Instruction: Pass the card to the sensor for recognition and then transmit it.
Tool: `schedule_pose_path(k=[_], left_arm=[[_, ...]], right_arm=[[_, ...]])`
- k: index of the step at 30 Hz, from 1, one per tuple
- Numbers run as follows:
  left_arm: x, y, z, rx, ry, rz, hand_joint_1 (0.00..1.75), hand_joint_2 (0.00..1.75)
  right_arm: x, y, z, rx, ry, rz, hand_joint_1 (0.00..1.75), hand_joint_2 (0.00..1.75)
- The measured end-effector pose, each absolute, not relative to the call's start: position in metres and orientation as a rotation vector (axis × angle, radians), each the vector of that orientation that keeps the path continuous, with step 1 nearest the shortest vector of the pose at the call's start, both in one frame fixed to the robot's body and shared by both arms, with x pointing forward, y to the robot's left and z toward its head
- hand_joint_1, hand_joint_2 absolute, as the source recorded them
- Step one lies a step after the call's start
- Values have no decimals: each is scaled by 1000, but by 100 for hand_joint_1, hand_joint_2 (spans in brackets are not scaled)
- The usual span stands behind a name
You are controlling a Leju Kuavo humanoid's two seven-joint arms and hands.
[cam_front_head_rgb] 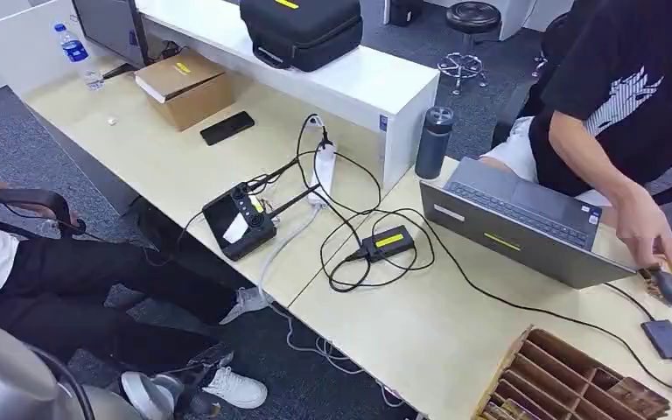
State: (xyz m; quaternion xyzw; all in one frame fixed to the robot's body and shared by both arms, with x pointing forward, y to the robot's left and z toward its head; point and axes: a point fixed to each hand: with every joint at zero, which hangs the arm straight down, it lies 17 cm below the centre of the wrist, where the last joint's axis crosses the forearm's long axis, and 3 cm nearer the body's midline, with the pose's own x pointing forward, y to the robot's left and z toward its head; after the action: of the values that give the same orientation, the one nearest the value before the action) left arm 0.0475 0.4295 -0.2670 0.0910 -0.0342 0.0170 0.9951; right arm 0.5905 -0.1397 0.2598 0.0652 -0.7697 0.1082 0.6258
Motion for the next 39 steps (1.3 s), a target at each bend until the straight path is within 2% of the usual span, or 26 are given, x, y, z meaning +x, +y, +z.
schedule_pose_path(k=[6,13,23,32,39], left_arm=[[47,431,-267,184,-67,34,0,175],[46,433,-266,186,-65,36,0,175],[46,433,-267,189,-66,43,0,175],[44,431,-267,195,-64,42,0,175],[44,432,-267,199,-63,35,0,175]], right_arm=[[581,-224,216,233,-1745,-7,0,175],[553,-340,156,157,-1704,-272,0,175],[461,-464,35,15,-1532,-583,0,175],[320,-473,-121,-24,-1136,-807,0,175],[233,-450,-186,-29,-890,-860,0,175]])
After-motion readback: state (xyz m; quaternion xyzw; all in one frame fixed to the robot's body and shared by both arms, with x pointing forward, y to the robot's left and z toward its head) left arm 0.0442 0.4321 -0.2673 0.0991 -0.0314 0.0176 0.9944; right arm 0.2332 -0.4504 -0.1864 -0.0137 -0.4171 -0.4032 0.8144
